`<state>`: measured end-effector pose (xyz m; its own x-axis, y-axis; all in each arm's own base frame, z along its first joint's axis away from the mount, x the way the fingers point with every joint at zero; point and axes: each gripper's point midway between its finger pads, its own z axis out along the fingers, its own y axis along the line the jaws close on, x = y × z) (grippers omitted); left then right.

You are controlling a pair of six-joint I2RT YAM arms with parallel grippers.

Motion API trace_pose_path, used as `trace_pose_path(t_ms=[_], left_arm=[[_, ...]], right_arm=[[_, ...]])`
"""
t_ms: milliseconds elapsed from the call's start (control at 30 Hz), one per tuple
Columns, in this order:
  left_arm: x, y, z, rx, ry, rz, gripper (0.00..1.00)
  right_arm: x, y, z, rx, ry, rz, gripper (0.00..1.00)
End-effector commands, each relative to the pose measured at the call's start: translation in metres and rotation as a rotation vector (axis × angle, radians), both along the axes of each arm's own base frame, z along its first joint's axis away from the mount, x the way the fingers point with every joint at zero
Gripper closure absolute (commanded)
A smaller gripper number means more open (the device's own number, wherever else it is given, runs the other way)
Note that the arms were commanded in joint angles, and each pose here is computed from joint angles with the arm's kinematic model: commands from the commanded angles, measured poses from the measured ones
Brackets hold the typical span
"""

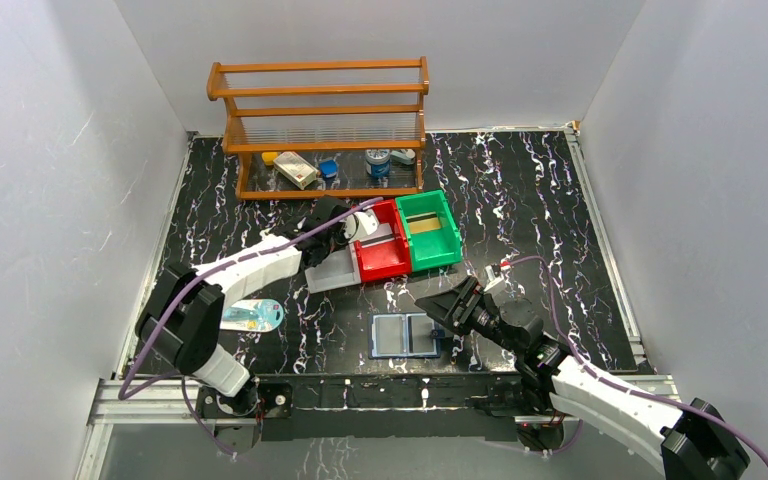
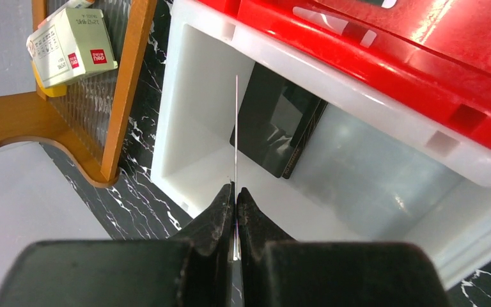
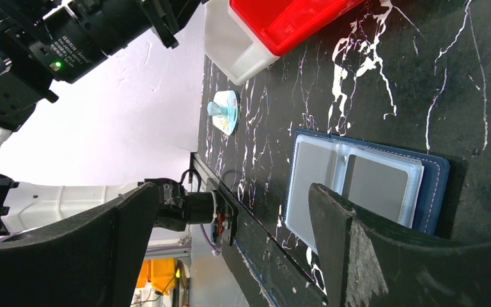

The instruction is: Take the credit cards out of the card holder

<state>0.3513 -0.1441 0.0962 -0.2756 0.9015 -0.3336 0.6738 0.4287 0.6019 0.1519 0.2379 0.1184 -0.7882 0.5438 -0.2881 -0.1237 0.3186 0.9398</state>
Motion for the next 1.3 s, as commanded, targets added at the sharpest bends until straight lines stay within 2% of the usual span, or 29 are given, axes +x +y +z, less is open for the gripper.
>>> trace_pose_path(t_ms=[0, 533, 633, 1033, 1133, 1267], left_arm=[[0.013, 0.002, 0.006, 0.014, -0.028, -0.018, 1.00], [0.024, 0.009, -0.016, 0.018, -0.007, 0.010, 1.00], [0.025, 0.011, -0.018, 0.019, -0.007, 0.001, 0.96], [0.029, 0.014, -0.047, 0.041, 0.029, -0.006, 0.97], [0.028, 0.013, -0.052, 0.033, 0.045, -0.009, 0.93], [0.026, 0.012, -0.052, 0.019, 0.050, -0.008, 0.81]], right_arm=[[0.003, -0.003, -0.001, 0.007, -0.010, -0.023, 0.04], [0.003, -0.006, 0.000, 0.016, -0.006, -0.035, 0.04], [0.002, -0.006, 0.001, 0.031, -0.004, -0.037, 0.04], [0.002, -0.007, -0.001, 0.033, 0.004, -0.045, 0.04], [0.002, -0.008, -0.001, 0.036, 0.006, -0.050, 0.04], [0.003, -0.009, -0.002, 0.035, 0.008, -0.055, 0.03]])
